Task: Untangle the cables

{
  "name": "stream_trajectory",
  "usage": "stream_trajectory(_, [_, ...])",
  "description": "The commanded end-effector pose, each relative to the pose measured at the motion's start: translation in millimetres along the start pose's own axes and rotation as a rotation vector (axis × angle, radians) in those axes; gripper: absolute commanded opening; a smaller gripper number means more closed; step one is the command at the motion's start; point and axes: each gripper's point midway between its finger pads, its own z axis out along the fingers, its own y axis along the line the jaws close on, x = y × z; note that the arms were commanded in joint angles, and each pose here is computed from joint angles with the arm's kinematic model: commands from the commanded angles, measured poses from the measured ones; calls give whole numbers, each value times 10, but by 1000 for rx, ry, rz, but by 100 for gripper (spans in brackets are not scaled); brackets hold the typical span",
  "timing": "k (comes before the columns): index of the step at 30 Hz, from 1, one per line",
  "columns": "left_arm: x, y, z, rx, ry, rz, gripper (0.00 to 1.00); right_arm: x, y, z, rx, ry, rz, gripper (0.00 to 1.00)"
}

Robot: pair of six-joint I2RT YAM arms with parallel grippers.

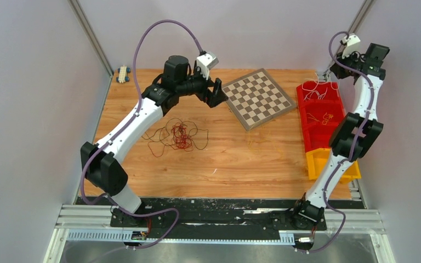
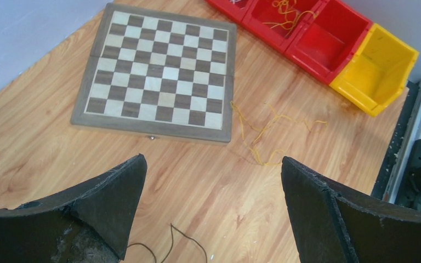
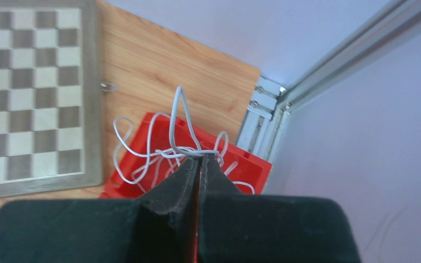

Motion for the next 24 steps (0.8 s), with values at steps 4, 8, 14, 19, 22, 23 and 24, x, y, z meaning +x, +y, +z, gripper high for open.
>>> stream_trajectory(4, [129,241,42,-73,35,-45,100,362,-433,294,136,59,-237,0])
stream_trajectory(8, [190,293,41,-83,53,-66,100,781,-319,385,94,133,-267,0])
stream_trajectory(14, [233,271,27,-72,66,-82,100,801,-168,322,97,180,-259,63])
stream_trajectory(19, [269,239,-29,-79,68,-102,100,235,256,-21,28,141,-210,84])
stream_trajectory(22, [318,214,-66,-83,60,-121,100,48,623,-299,2,130,-202,92])
stream_trajectory(23, [373,195,-93,-85,64,-128,100,-8,762,-396,-9,123,-200,97])
stream_trajectory(24, [382,194,-93,-88,57,-137,100,-22,919,-476,-29,124,-188,100])
